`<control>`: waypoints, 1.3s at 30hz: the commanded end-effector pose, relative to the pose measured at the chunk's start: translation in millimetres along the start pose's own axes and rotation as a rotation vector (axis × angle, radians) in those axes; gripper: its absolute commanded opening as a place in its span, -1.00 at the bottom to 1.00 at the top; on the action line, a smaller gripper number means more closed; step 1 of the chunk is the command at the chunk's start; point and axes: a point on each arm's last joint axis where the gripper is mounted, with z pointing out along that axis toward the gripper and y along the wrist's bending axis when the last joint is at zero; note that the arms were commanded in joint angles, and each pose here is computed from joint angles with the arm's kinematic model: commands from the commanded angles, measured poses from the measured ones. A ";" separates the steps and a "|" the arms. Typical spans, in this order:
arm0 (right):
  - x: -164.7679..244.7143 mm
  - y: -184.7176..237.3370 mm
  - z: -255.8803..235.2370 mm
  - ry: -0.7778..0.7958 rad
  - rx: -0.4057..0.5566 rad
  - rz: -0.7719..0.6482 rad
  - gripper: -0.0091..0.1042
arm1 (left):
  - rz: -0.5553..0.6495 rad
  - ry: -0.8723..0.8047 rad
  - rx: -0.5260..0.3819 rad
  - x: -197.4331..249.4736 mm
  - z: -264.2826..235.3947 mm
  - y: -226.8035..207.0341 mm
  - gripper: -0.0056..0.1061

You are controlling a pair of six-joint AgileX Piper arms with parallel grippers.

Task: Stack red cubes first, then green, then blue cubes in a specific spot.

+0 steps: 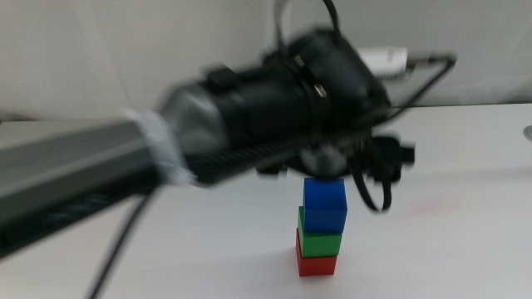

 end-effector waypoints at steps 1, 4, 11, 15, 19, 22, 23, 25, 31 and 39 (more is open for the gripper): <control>11.7 -1.3 1.2 0.028 0.007 -0.008 -0.88 | 0.025 -0.123 0.061 -16.2 -37.4 4.3 0.74; 11.7 -1.3 1.2 0.028 0.007 -0.008 -0.88 | 0.039 -0.241 0.078 -31.9 -75.8 18.6 0.74; 11.7 -1.3 1.2 0.028 0.007 -0.008 -0.88 | -0.020 -0.393 0.072 -58.4 -140.7 85.2 0.74; 11.7 -1.3 1.2 0.028 0.007 -0.008 -0.88 | -0.029 -0.435 -0.029 -68.8 -164.6 138.3 0.74; 11.7 -1.3 1.2 0.028 0.007 -0.008 -0.88 | -0.121 -0.419 -0.207 -74.9 -179.3 207.1 0.74; 11.7 -1.3 1.2 0.028 0.007 -0.008 -0.88 | -0.216 -0.415 -0.312 -76.0 -187.8 255.7 0.74; 11.7 -1.3 1.2 0.028 0.007 -0.008 -0.88 | -0.245 -0.415 -0.332 -74.9 -191.1 268.1 0.73; 11.7 -1.3 1.2 0.028 0.007 -0.008 -0.88 | -0.331 -0.410 -0.347 -70.8 -197.5 293.4 0.68; 11.7 -1.3 1.2 0.028 0.007 -0.008 -0.88 | -0.348 -0.469 -0.309 -55.1 -215.8 311.5 0.34; 11.7 -1.3 1.2 0.028 0.007 -0.008 -0.88 | -0.281 -0.669 -0.266 2.8 -235.1 303.9 -0.94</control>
